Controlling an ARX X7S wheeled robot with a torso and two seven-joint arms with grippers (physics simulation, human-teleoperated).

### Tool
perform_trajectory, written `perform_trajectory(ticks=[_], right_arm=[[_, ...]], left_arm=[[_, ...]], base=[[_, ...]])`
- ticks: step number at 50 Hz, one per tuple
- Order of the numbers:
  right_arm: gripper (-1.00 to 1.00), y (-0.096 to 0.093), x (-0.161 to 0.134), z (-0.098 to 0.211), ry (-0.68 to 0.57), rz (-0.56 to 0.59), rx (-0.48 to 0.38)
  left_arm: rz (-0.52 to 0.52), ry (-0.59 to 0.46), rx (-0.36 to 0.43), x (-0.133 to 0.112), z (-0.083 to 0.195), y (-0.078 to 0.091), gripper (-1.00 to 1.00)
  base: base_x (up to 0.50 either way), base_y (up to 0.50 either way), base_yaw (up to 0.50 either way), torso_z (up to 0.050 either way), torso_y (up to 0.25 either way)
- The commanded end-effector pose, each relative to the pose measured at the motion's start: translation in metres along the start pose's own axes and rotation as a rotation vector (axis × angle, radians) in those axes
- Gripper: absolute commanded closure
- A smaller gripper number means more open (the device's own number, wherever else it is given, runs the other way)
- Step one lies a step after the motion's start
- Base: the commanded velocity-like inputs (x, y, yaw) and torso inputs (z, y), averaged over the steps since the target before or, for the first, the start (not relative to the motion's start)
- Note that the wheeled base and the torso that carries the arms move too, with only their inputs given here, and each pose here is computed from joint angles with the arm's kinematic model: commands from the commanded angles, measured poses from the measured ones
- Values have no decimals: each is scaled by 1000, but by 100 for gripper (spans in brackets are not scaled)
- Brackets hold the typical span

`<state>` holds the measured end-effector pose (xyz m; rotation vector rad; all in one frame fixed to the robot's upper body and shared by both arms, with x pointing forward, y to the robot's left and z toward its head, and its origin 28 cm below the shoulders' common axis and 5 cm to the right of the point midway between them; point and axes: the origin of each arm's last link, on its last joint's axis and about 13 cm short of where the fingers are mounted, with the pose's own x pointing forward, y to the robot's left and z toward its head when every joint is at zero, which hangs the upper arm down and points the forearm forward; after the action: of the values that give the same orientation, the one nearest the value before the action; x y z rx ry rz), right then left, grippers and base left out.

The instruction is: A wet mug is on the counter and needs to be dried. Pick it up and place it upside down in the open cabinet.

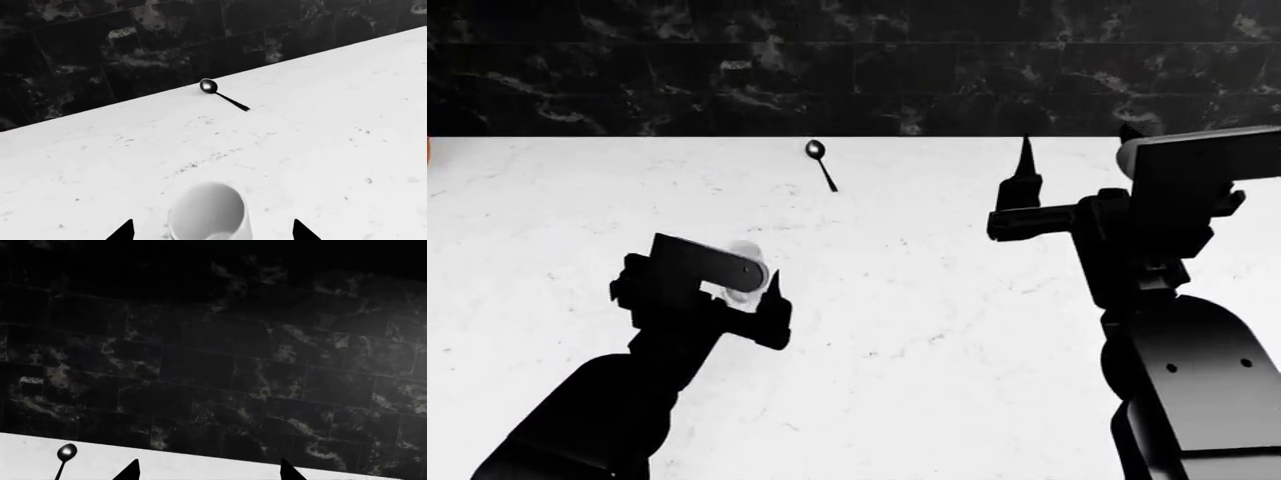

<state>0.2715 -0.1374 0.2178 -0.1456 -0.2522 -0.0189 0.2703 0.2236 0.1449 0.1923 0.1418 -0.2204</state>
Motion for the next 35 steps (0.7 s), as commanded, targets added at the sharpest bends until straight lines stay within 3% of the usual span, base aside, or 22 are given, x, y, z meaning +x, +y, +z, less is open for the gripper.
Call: perform_trajectory(ticks=[1, 35], right_arm=[[-100, 1, 0, -3, 5, 4, 3], [-100, 2, -3, -4, -4, 10, -4]], left_arm=[[-16, 30, -2, 3, -12, -3, -100], [33, 110, -1, 23, -44, -5, -100]], base=[[0, 0, 0, 0, 0], [0, 0, 0, 0, 0]])
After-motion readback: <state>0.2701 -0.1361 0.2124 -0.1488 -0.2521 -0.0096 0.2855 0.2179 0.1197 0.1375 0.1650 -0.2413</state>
